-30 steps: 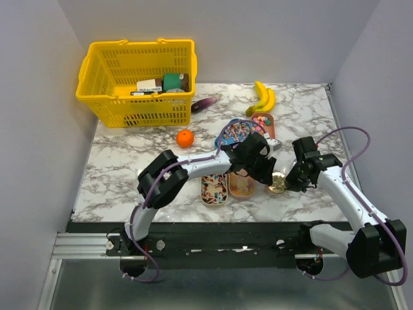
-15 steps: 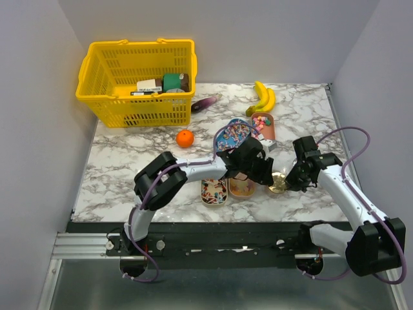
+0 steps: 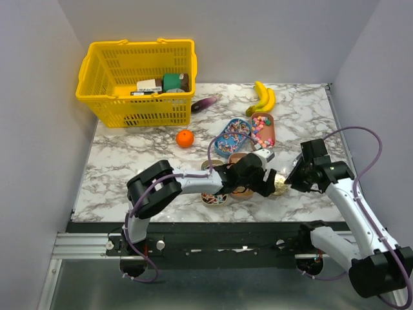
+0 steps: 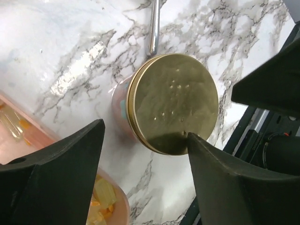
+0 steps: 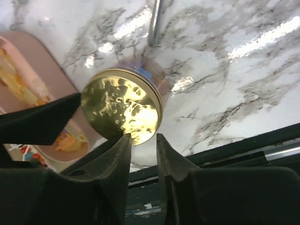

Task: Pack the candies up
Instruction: Close the bottle lid on the packing bottle.

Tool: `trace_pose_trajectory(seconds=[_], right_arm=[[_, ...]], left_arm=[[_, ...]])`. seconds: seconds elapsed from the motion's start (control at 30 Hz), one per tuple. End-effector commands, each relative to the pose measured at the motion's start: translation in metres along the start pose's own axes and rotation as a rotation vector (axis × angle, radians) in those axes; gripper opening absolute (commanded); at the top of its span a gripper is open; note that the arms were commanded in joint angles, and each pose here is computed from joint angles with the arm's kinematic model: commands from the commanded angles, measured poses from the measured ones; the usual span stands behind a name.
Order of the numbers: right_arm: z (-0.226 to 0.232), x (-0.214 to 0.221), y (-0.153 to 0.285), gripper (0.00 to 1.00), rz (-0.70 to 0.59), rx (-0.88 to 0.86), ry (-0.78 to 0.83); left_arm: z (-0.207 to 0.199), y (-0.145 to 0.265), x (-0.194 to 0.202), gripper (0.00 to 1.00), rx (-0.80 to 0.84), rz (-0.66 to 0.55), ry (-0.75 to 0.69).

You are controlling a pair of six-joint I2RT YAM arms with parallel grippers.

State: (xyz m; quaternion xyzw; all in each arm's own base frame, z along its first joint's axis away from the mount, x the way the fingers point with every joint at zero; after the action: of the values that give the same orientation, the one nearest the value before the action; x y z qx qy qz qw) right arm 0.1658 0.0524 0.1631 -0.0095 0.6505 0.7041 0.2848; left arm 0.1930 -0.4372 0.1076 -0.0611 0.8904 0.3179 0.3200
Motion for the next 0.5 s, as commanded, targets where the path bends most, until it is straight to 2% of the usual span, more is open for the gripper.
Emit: trace_pose_trajectory(seconds=[0.0, 0.13, 0.33, 0.47], right_arm=[[0.011, -0.010, 0.015, 0.39, -0.089, -0.115, 0.051], [0.012, -0.014, 0.016, 0.41, -0.156, -0.146, 0.043], [0.011, -0.008, 0.010, 0.43, -0.230, -0.207, 0.061], [0.009, -0.004, 0.016, 0.43, -0.218, -0.214, 0.054]], left_arm=[[0.007, 0.009, 0.014, 0.91, -0.117, -0.069, -0.063], [-0.006, 0.016, 0.014, 0.99, -0.098, -0.162, -0.084], [-0.024, 0.019, 0.029, 0.99, -0.078, -0.278, -0.126], [-0.029, 0.020, 0.045, 0.99, -0.076, -0.293, -0.111]])
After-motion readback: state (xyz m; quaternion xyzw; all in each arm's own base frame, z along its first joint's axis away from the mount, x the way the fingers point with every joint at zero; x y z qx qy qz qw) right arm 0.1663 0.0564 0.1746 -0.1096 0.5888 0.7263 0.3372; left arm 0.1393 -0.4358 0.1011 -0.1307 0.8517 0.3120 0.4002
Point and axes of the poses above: each gripper's point midway between its finger pads, its own y axis back along the fingers, its own z axis along the line the jaws close on, x = y × z, the point moved 6 cm from there along y, back along the fingers, and after that the axes turned 12 degrees about y, right-handed, at the moved point
